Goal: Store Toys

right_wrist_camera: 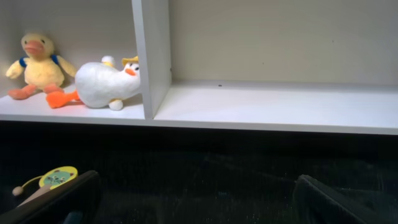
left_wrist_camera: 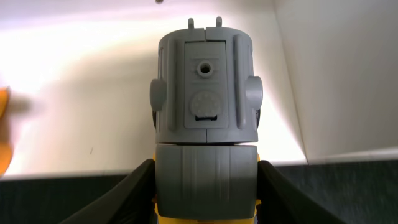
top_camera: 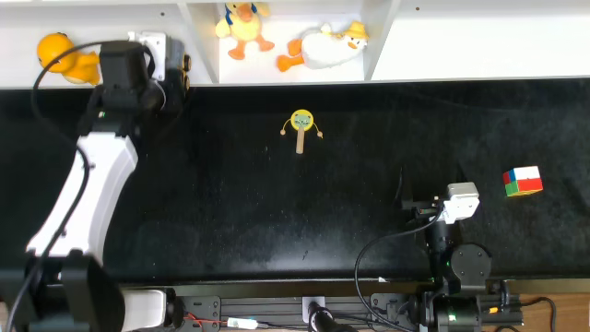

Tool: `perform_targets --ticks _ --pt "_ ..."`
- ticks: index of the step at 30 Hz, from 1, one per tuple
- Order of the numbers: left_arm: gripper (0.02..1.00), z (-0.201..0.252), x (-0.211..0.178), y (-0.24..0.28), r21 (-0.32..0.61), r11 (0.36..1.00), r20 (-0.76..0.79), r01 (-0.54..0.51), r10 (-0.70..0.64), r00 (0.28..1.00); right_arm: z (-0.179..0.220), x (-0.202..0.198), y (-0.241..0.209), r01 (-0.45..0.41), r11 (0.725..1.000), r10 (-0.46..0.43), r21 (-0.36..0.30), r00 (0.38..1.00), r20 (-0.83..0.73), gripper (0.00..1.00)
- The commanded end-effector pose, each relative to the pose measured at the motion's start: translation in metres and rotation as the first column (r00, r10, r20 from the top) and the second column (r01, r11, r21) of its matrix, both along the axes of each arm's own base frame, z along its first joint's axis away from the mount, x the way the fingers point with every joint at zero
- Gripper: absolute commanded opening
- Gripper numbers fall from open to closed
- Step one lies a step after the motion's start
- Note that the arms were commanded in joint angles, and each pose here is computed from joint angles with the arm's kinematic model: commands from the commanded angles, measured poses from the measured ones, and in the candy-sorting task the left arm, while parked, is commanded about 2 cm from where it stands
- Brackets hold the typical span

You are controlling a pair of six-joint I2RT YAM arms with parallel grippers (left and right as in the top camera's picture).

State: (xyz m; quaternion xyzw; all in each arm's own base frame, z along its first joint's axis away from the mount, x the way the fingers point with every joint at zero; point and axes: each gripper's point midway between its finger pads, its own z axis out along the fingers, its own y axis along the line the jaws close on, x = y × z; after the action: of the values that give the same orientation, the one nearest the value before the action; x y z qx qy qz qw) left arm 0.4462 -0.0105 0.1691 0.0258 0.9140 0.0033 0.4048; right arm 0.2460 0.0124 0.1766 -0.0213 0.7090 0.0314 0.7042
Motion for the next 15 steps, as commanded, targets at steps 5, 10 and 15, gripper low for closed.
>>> perform_targets --ticks 5,10,15 --pt "0.998 0.004 0.028 -0.001 0.014 1.000 0.039 0.011 -0.012 0.999 -0.004 0.000 0.002 -0.009 1.000 0.009 0.005 1.000 -0.002 0.996" --pt "0.998 0.004 0.001 0.001 0.015 1.000 0.022 0.009 -0.009 1.000 -0.004 0.000 0.002 -0.009 1.000 0.009 0.005 1.000 -0.002 0.996" --pt "0.998 -0.004 -0.076 0.015 0.056 0.997 0.082 -0.047 0.043 0.996 -0.004 0.000 0.002 -0.009 1.000 0.009 0.005 1.000 -0.002 0.993"
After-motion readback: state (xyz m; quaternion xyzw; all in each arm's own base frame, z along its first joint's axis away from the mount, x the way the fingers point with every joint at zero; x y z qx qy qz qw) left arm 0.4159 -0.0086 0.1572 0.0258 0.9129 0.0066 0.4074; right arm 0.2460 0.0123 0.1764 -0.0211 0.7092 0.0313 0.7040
